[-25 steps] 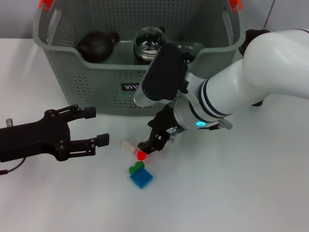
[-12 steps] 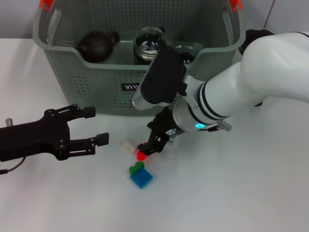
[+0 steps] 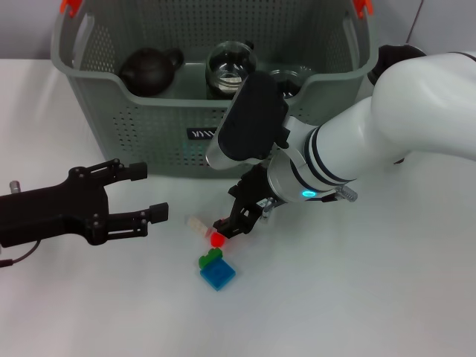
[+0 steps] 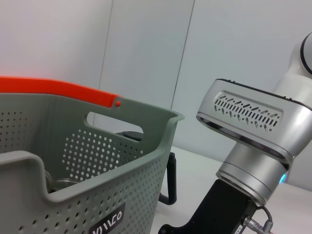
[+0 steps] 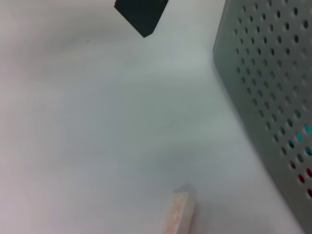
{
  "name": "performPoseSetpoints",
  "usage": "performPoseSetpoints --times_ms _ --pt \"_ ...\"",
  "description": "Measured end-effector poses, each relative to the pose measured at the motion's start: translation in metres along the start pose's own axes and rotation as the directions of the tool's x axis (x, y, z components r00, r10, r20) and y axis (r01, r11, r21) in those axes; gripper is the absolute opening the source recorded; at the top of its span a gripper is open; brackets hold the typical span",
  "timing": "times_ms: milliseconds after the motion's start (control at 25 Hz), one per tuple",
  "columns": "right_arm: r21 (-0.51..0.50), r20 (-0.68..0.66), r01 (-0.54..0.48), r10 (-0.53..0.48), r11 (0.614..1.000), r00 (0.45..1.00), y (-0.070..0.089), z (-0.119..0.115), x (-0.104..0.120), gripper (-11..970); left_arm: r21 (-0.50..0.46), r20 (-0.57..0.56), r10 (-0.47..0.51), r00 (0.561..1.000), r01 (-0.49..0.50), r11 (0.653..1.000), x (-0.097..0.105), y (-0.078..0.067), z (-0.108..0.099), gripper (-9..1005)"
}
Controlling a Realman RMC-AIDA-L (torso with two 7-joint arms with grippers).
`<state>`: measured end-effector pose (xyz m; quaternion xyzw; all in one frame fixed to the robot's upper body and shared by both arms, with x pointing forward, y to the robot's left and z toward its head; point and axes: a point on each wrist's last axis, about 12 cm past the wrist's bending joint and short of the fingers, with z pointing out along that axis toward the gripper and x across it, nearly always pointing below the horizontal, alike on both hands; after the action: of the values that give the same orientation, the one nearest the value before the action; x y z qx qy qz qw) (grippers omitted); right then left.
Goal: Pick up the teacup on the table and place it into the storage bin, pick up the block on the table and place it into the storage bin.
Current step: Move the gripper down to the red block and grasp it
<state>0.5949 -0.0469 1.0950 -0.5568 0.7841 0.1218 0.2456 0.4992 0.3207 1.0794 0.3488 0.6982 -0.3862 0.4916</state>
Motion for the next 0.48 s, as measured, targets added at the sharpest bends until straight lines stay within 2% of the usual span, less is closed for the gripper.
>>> performPoseSetpoints --times_ms 480 --pt "0.013 0.008 -0.002 0.002 1.000 1.000 -0.0023 -0.0004 -0.0004 683 0.001 0.000 0.003 1.000 -0.003 1.000 -0.0011 0.0007 0.0002 864"
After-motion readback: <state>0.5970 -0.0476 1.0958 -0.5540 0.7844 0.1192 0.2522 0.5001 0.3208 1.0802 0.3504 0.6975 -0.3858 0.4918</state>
